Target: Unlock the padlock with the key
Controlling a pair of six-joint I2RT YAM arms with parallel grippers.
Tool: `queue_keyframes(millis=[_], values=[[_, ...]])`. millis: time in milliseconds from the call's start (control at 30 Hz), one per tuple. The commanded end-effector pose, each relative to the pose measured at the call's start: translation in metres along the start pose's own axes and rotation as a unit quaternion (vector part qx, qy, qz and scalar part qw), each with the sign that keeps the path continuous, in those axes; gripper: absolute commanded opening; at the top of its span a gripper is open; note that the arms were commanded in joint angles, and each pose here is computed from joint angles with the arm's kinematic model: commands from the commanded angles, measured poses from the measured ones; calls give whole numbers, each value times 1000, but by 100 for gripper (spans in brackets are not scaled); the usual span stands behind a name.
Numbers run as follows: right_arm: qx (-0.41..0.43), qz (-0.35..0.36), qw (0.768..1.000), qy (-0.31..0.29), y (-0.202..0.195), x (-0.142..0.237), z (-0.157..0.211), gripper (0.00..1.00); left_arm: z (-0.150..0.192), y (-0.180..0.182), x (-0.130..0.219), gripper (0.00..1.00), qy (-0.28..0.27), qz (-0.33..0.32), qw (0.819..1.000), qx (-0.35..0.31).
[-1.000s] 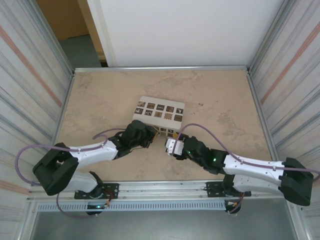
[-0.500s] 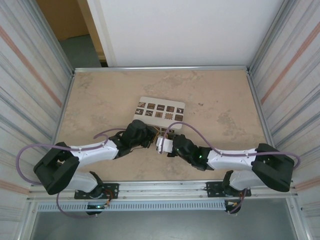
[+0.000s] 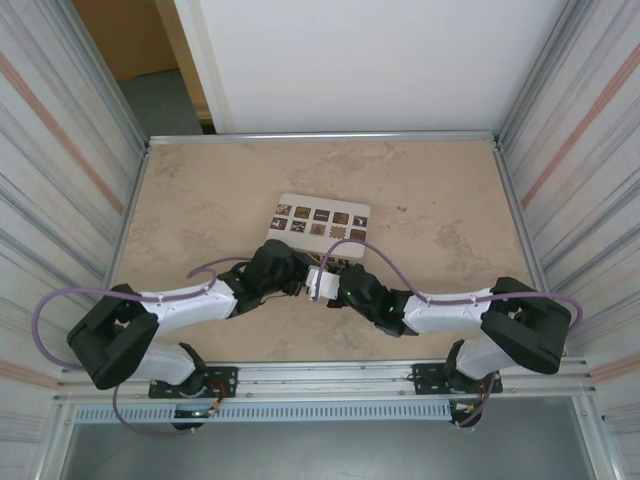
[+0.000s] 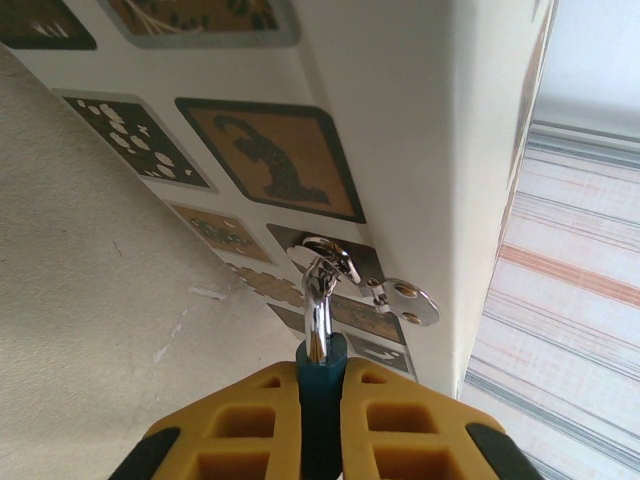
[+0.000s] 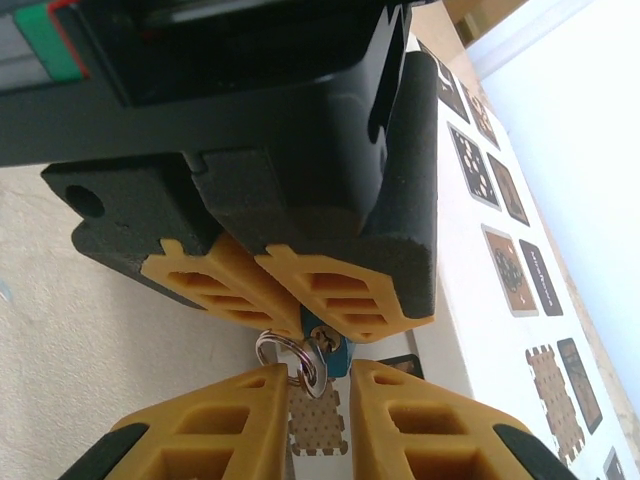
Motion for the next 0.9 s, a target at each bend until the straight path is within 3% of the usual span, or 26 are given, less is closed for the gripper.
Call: queue_keyframes(millis=[0,367,500,867], values=[[-17,19,1000,-14,-11,-5,-9,20,4,-17,2,0,10,37,999,1],[-31,19,999,-4,-8,-10,-4,9,4,-16,2,0,13,36,999,1],[-48,21,999,-3,-9,-10,-3,0,4,-15,1,0,14,36,999,2],[-205,23,978,-26,-16,-6,-2,0,3,-11,0,0,15,32,999,4]])
Point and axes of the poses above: each hand's point on the last joint's axis, 136 mm out from that joint toward the fingers, its own x axis back along the fingers, its own y axis along the line the jaws close on, z = x × y, the point moved 6 cm from there along x, back along the fingers, and after that the axes turned 11 degrees about x, right-handed, at the moved point
